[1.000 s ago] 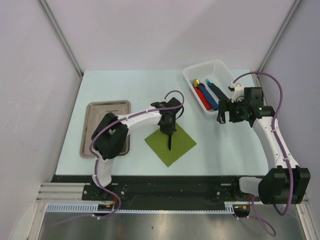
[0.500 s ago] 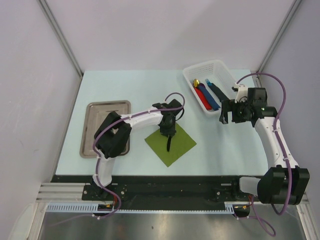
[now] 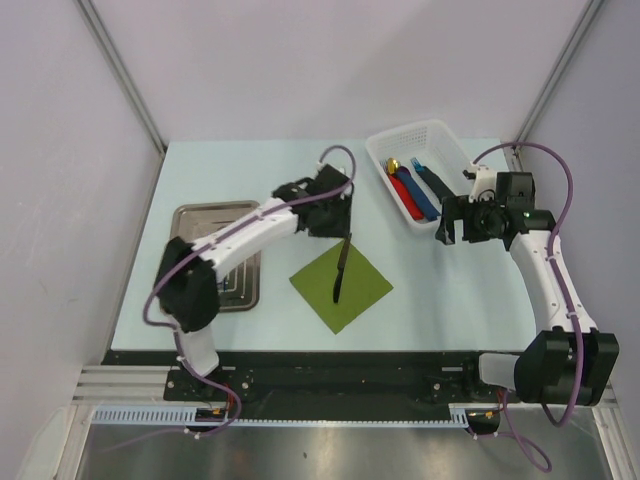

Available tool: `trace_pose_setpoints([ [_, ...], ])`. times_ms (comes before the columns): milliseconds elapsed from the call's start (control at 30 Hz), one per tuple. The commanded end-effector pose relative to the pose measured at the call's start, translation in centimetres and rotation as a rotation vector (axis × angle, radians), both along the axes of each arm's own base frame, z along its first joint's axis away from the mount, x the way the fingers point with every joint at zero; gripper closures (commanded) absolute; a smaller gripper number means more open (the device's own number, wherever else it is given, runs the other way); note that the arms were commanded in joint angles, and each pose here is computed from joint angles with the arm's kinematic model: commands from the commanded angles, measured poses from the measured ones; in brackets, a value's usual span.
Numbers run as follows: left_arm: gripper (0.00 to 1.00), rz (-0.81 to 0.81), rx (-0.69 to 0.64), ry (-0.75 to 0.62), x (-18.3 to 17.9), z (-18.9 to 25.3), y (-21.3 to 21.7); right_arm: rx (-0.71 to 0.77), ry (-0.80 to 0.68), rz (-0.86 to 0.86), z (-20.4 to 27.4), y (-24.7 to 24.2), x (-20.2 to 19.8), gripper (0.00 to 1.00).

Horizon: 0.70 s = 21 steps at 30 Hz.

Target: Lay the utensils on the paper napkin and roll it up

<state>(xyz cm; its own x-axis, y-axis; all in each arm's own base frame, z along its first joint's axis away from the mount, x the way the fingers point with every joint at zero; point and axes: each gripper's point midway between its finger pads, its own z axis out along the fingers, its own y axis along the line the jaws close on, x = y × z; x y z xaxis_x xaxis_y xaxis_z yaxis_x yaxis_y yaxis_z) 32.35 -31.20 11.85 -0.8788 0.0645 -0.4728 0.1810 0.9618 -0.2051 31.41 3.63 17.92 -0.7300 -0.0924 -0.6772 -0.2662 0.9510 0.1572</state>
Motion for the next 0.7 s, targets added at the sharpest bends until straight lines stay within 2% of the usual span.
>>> trace_pose_setpoints([
  [0,0.43,0.007,-0.05,-0.189,2.3,7.1,5.6,0.063,-0.089,0.037,3.1,1.6,2.2,0.0],
  [67,0.46,0.007,-0.086,-0.173,2.4,7.2,7.7,0.095,-0.097,0.052,3.5,2.5,2.7,0.0],
  [133,0.54,-0.006,-0.063,-0.155,2.1,5.9,9.6,0.141,-0.107,0.083,4.4,4.5,3.0,0.0],
  [167,0.59,-0.047,-0.108,-0.155,1.6,6.3,9.1,0.176,-0.109,0.106,4.8,5.6,2.9,0.0],
  [267,0.68,-0.092,-0.114,-0.132,0.6,4.8,9.4,0.263,-0.093,0.147,5.0,9.4,3.0,0.01],
  [333,0.74,-0.124,-0.137,-0.095,-0.4,3.8,9.1,0.315,-0.051,0.179,4.3,12.7,2.9,0.09],
  [367,0.75,-0.13,-0.142,-0.082,-0.6,3.4,9.0,0.31,-0.037,0.169,3.7,13.4,3.2,0.13],
  [433,0.77,-0.136,-0.142,-0.042,-1.0,2.2,8.8,0.299,0.021,0.178,1.6,16.1,3.4,0.3],
  [467,0.77,-0.14,-0.148,-0.034,-1.1,1.8,8.7,0.288,0.047,0.13,0.6,16.5,3.8,0.38],
  [500,0.8,-0.152,-0.169,-0.024,-1.2,1.6,8.2,0.28,0.073,0.112,-0.3,17.0,4.1,0.54],
  [533,0.81,-0.157,-0.178,-0.007,-1.2,1.1,7.9,0.271,0.118,0.098,-2.2,17.7,4.4,0.61],
  [567,0.83,-0.161,-0.187,0.007,-1.3,0.7,7.6,0.268,0.144,0.081,-2.9,18.8,4.3,0.72],
  [667,0.85,-0.167,-0.182,0.046,-1.4,-0.7,7.1,0.231,0.208,0.061,-5.8,20.7,3.7,0.84],
])
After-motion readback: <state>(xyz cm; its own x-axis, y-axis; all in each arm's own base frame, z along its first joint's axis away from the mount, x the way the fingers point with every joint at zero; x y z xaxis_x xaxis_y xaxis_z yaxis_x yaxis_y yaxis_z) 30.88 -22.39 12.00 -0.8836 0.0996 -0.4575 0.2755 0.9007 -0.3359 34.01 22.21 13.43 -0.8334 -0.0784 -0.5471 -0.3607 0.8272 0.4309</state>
